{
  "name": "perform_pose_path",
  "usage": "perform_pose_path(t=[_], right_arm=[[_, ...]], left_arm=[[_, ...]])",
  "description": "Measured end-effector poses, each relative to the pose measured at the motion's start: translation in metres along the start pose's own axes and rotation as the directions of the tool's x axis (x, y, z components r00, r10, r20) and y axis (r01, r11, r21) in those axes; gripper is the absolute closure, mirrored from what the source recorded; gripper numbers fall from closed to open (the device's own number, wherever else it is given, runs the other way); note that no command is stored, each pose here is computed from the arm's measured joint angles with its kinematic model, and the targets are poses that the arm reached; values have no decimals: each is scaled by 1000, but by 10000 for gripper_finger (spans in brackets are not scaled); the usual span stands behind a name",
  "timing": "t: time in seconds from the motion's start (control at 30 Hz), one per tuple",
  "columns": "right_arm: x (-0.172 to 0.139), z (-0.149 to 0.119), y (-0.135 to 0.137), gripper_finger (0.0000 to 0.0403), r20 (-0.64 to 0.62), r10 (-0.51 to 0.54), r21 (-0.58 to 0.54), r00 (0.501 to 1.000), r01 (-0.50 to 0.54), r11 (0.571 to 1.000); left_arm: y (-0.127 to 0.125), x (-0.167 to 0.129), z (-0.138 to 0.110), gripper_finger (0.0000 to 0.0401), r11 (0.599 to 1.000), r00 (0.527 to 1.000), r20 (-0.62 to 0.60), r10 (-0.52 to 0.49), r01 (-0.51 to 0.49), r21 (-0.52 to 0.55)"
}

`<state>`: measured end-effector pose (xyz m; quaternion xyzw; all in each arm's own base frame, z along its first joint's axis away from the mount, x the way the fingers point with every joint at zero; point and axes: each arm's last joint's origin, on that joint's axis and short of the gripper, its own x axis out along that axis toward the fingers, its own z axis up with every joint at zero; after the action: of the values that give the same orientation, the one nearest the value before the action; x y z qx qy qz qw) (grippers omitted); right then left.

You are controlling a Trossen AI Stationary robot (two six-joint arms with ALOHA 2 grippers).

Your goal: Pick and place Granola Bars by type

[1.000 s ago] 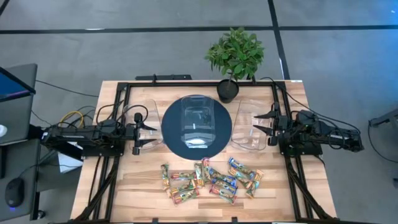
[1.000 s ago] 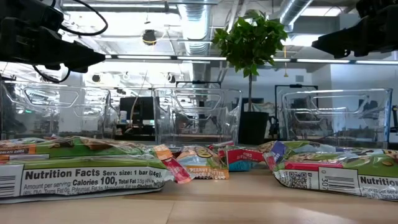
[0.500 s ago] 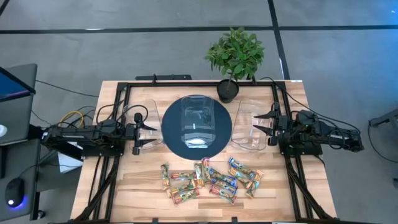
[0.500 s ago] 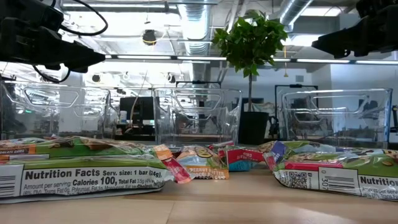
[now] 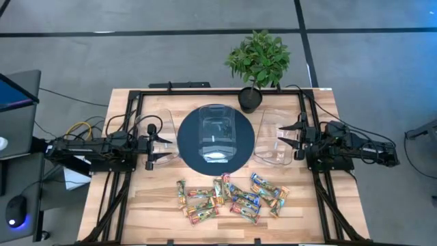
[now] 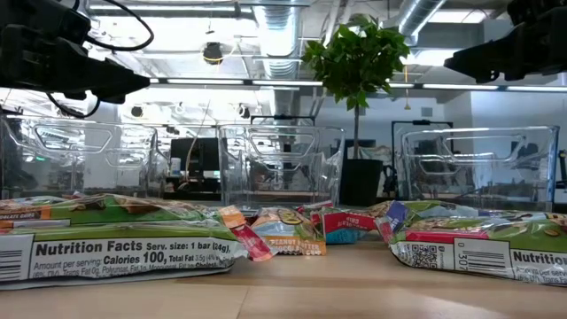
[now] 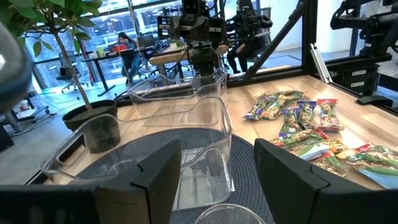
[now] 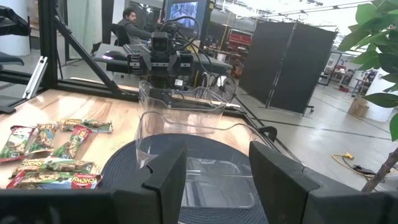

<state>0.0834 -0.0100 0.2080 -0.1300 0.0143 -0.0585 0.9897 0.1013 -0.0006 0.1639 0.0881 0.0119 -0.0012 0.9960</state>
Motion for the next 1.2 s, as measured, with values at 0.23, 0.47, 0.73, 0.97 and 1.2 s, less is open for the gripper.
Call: perform_pose_path(t=[0.23,0.47,0.73,0.97,1.2], right_arm=[[0,0,0,233,0,0,0,1000,0,1000],[0,0,0,233,0,0,0,1000,0,1000],[-1,11,-1,233,116,7,170,993,-27,985],[-3,25,-4,233,258,-20,402,966,-89,911],[-4,27,-7,233,268,-120,408,956,0,913]], left_arm=[[0,0,0,202,1000,1000,0,0,0,-1],[0,0,0,202,1000,1000,1,1,-1,-3],[-1,0,2,202,994,999,28,-32,35,-100],[0,0,7,202,957,996,82,-46,68,-282],[7,-1,11,202,931,980,93,174,-133,-340]])
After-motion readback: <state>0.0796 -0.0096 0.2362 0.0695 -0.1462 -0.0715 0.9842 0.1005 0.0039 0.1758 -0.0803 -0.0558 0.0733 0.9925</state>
